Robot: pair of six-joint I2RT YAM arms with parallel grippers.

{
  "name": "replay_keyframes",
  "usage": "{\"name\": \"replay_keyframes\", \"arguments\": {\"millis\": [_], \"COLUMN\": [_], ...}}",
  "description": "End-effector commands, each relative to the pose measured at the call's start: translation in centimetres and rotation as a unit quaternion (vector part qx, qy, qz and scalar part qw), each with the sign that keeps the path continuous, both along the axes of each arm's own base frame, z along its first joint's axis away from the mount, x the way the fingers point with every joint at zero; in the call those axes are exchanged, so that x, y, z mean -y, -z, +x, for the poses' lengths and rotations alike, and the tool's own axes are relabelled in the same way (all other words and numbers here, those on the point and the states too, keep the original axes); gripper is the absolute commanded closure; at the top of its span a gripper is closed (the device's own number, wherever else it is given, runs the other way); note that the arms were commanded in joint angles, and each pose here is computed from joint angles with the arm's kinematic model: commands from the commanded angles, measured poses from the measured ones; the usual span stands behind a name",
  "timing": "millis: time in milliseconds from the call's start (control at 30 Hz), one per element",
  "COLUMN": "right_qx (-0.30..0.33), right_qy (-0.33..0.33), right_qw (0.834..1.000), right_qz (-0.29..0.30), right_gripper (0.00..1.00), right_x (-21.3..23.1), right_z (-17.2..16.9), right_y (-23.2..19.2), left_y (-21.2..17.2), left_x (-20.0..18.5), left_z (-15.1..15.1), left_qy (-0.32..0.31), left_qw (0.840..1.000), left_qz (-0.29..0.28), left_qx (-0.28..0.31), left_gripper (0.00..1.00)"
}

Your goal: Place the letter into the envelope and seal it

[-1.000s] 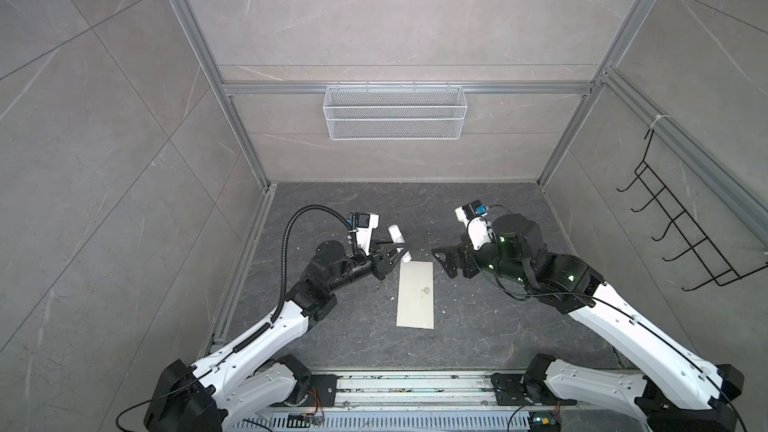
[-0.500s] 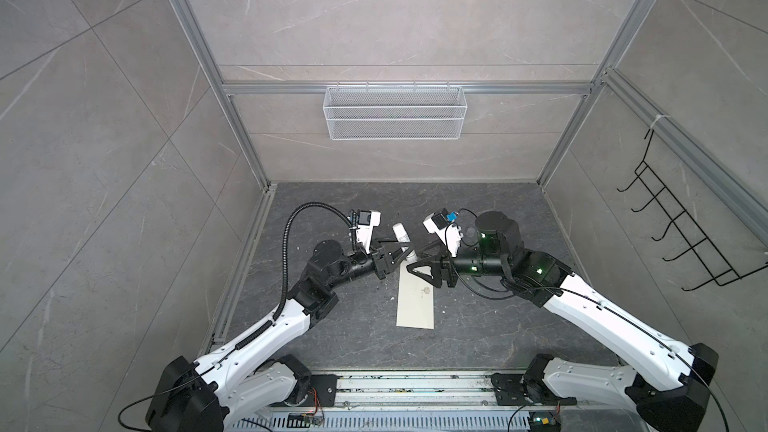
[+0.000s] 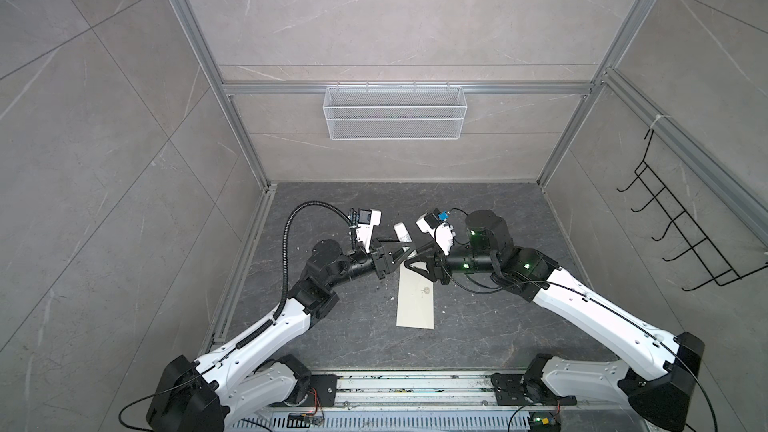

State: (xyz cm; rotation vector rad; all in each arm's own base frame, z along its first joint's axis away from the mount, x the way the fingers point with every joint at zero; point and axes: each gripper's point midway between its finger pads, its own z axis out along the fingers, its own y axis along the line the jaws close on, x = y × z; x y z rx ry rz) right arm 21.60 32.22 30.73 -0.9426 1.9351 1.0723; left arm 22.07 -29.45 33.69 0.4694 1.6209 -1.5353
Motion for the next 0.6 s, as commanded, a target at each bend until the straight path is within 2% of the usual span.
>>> {"name": "replay_keyframes", "arguments": {"millis": [0,167,333,467,567], "right_qx": [0.009,0.020,0.023,0.033,0.052], "right_qy": [0.003,0.036,0.079,0.137,0.196], "right_qw": [1.000,0.999,0.996,0.988,0.976], "right_qz": [0.010,0.002,-0.020,-0.058,-0.082], "right_gripper": [0.67,0.83,1.00,1.00,1.00], "right_x": [-0.4,0.4,1.3,2.7,4.2], "right_z": [0.3,1.1,2.3,4.0,5.4], "right_y": [-0.4,-0.7,-1.0,-0.9,-1.0], "left_y": [-3.6,-2.7,-1.2,0.1,0.7], "left_x": [-0.2,0.0,-0.3,-0.3,-0.2], "left_z": [-0.3,0.0,1.2,2.0,2.3], "left_qy": [0.004,-0.001,-0.033,-0.052,-0.058], "left_qw": [0.998,0.999,0.999,0.998,0.998], "left_qz": [-0.036,-0.028,-0.007,0.019,0.032], "left_qx": [0.043,0.033,0.013,-0.008,-0.017], "left_gripper": [1.00,1.00,1.00,1.00,1.00]}}
